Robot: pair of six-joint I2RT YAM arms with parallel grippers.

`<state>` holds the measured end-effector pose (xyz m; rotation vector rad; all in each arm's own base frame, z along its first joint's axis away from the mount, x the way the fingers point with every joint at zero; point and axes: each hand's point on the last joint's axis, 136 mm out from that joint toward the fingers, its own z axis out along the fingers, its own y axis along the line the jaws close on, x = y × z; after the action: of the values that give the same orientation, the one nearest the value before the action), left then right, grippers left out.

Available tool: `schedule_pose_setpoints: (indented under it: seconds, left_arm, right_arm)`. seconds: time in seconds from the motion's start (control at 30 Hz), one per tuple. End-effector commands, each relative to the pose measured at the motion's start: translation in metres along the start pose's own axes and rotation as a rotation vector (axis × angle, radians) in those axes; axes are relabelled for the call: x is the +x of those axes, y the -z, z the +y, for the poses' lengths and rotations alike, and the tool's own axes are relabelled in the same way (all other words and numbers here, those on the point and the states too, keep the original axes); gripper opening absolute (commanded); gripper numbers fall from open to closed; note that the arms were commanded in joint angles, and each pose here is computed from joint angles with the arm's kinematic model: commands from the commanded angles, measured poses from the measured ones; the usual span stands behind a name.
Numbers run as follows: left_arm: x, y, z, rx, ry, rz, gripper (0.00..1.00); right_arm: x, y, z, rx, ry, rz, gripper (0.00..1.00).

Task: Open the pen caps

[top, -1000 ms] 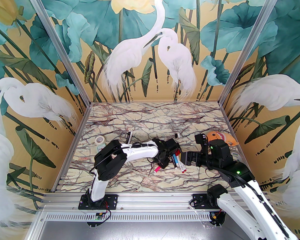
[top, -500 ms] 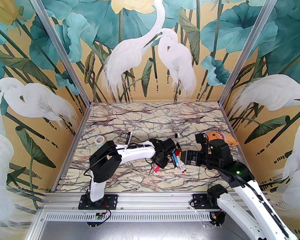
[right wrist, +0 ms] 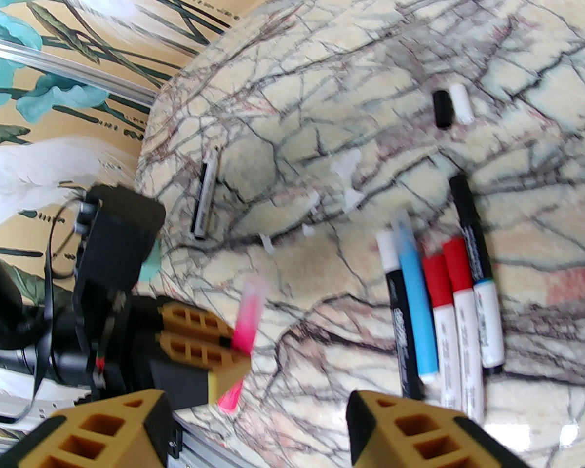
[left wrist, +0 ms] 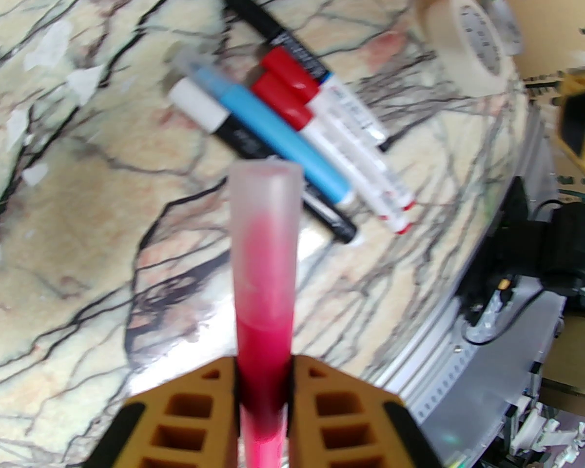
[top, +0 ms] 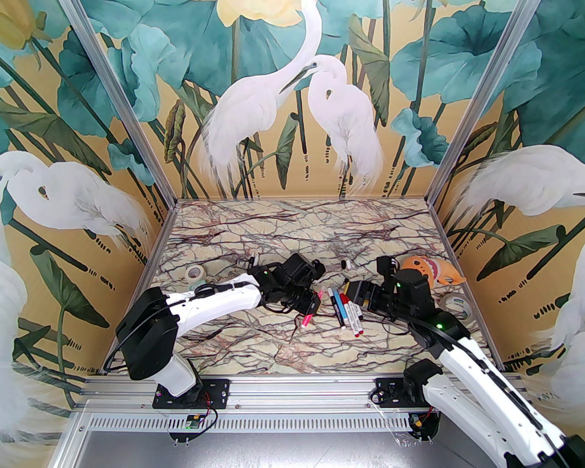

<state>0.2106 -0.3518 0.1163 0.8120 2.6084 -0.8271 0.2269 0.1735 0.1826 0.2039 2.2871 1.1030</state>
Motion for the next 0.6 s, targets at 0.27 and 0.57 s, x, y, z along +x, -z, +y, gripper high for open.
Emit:
schedule_pose_setpoints:
  seconds: [0.27,0.57]
  left_arm:
    - [-0.018,0.019,-0.039,0.209,-0.029,-0.066,0.21]
    - [-0.023,0.022,-0.042,0.222,-0.029,-0.088,0.21]
  right_arm:
    - [-0.02,-0.042,0.019,-0.046,0.001,-0.064,0.62]
    - [-0.016,-0.062,0.021,-0.04,-0.024,-0.042,0.54]
